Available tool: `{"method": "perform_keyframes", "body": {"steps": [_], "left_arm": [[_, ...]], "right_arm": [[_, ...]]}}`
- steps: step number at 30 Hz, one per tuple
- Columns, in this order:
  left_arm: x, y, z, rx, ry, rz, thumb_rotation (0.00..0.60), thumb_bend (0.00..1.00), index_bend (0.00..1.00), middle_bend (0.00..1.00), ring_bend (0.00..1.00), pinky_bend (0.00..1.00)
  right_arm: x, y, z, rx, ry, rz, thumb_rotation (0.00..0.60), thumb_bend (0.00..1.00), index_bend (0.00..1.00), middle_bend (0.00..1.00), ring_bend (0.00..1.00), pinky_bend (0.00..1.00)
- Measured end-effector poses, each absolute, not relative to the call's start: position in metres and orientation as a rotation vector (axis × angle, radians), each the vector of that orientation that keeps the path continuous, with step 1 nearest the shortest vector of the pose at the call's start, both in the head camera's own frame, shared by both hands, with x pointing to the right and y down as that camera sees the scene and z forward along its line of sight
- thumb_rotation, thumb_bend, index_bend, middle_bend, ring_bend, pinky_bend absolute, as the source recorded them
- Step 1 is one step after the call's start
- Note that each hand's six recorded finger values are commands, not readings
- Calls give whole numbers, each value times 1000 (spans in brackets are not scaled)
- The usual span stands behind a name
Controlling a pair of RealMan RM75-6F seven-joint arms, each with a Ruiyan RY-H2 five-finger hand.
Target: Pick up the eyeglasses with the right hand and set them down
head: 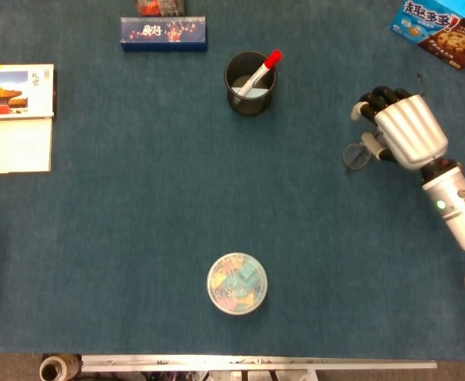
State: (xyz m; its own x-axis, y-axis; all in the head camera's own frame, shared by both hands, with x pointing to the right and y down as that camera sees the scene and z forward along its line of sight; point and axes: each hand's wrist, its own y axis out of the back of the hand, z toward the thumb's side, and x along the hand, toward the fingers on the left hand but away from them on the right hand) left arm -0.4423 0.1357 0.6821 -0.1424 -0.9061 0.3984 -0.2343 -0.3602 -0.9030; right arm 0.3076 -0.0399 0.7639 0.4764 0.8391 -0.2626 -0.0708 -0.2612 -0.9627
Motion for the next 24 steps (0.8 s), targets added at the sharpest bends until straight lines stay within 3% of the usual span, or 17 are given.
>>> {"method": "perform_keyframes", "body": {"steps": [24], "left_arm": [[-442, 136, 683, -1570, 1299, -1552, 600, 333, 465, 399, 306, 453]], "right_arm": [[320, -35, 784, -1535, -570, 1081, 600, 361, 428, 393, 283, 423]]}}
